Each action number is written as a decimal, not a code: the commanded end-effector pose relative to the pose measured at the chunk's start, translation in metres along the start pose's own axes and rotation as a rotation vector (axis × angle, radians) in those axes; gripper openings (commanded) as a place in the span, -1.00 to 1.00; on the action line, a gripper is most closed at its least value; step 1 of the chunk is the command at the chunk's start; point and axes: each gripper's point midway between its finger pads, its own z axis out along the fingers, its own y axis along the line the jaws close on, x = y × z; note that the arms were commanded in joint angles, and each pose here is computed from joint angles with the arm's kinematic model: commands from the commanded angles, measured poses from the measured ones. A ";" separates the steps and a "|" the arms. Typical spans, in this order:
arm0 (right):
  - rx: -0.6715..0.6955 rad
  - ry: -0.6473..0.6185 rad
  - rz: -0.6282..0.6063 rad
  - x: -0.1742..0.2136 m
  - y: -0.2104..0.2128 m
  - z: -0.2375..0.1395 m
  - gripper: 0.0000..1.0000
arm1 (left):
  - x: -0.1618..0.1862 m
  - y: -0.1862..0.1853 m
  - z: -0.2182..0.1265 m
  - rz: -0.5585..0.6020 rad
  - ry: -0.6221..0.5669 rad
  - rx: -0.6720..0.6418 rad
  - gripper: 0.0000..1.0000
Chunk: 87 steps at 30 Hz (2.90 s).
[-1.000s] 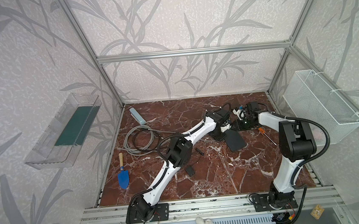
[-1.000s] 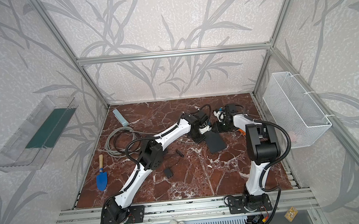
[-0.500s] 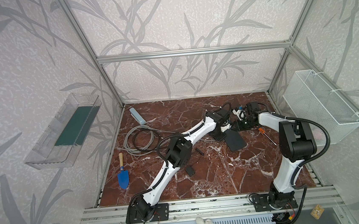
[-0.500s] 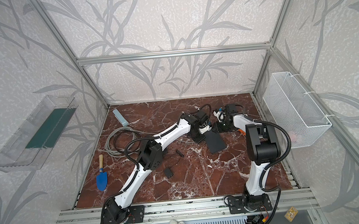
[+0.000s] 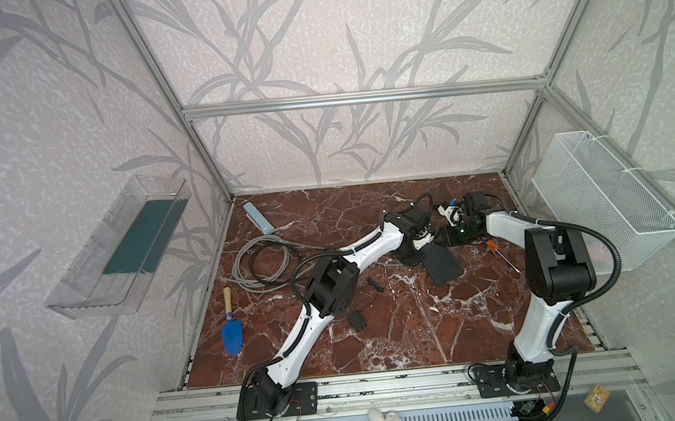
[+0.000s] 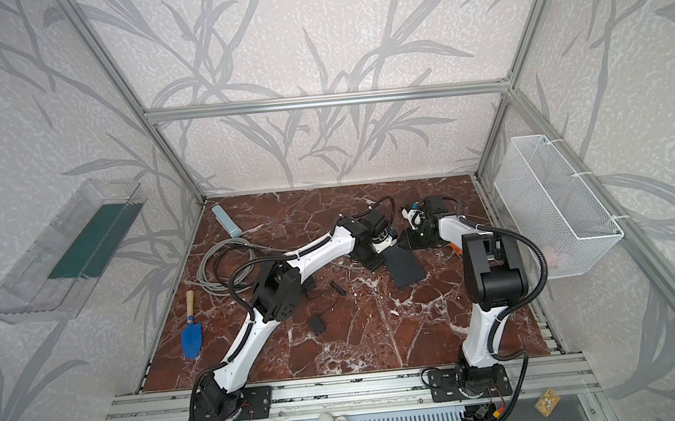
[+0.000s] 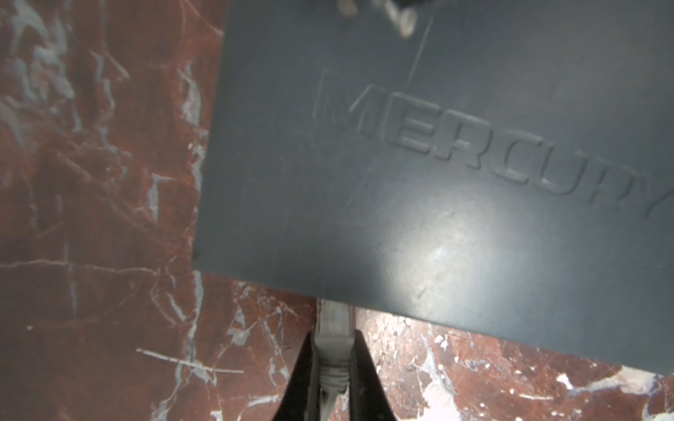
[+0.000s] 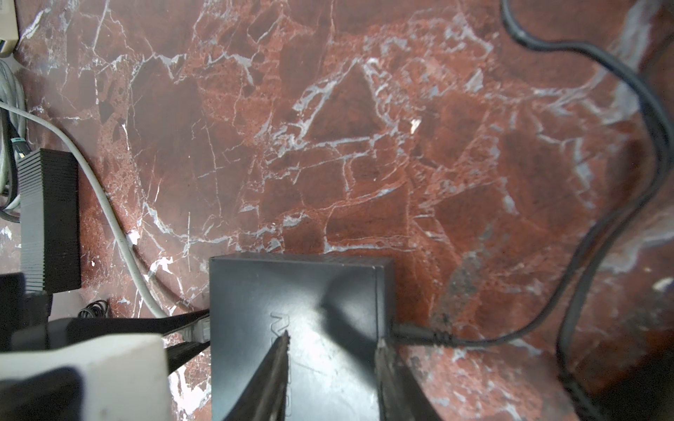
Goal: Insert the plug into the switch port
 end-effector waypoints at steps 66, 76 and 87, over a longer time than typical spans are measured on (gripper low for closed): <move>-0.101 0.242 0.106 0.063 0.021 -0.001 -0.07 | -0.011 -0.012 -0.025 0.353 -0.112 0.052 -1.00; -0.031 0.214 0.102 0.054 0.008 -0.028 -0.05 | -0.007 -0.010 -0.024 0.347 -0.094 0.049 -1.00; -0.030 0.276 0.111 0.066 -0.006 -0.001 -0.05 | -0.001 -0.012 -0.018 0.362 -0.076 0.066 -1.00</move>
